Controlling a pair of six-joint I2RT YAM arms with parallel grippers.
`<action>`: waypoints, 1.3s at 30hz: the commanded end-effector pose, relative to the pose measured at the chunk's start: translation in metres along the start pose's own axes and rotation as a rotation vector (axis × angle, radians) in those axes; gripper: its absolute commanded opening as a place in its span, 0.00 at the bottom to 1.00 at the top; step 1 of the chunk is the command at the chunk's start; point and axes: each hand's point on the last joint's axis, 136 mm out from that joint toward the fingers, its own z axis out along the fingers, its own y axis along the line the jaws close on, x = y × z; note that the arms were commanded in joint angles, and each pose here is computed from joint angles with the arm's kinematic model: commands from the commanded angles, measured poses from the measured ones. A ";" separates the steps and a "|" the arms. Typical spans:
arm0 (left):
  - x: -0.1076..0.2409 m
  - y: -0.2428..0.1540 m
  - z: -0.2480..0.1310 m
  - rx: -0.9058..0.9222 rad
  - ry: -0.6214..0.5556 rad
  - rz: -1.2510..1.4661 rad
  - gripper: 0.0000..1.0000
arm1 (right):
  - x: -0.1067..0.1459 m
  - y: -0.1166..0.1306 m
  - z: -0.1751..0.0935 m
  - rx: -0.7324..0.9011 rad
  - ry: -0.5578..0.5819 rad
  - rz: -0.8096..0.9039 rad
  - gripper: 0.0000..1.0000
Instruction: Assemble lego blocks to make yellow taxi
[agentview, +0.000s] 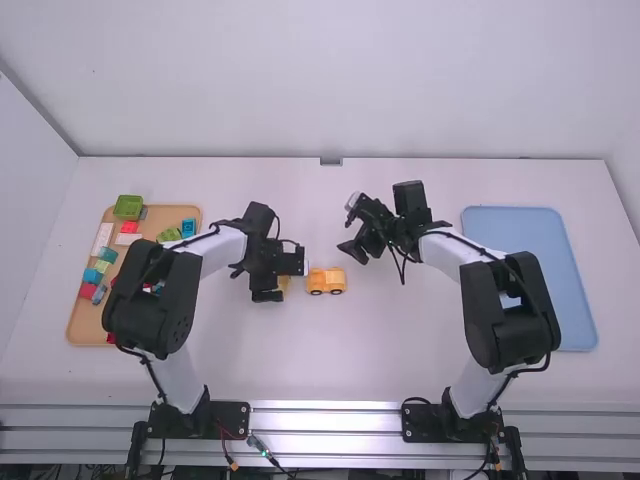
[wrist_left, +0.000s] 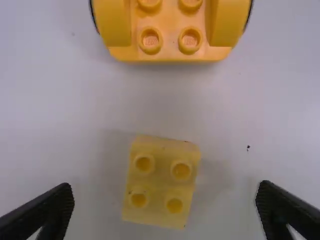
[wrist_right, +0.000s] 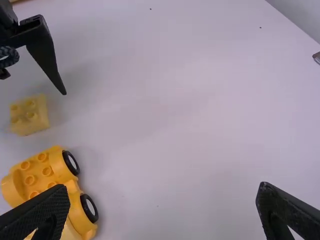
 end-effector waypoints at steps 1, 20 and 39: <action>-0.001 -0.003 0.003 0.012 -0.012 -0.006 0.99 | -0.011 -0.002 -0.003 0.002 -0.020 -0.009 0.99; -0.028 0.015 -0.056 -0.054 -0.566 0.107 0.99 | -0.011 -0.002 -0.003 0.000 -0.021 -0.012 0.99; -0.025 0.004 -0.019 0.003 -0.775 0.044 0.99 | -0.019 0.015 -0.004 -0.093 -0.075 -0.060 0.99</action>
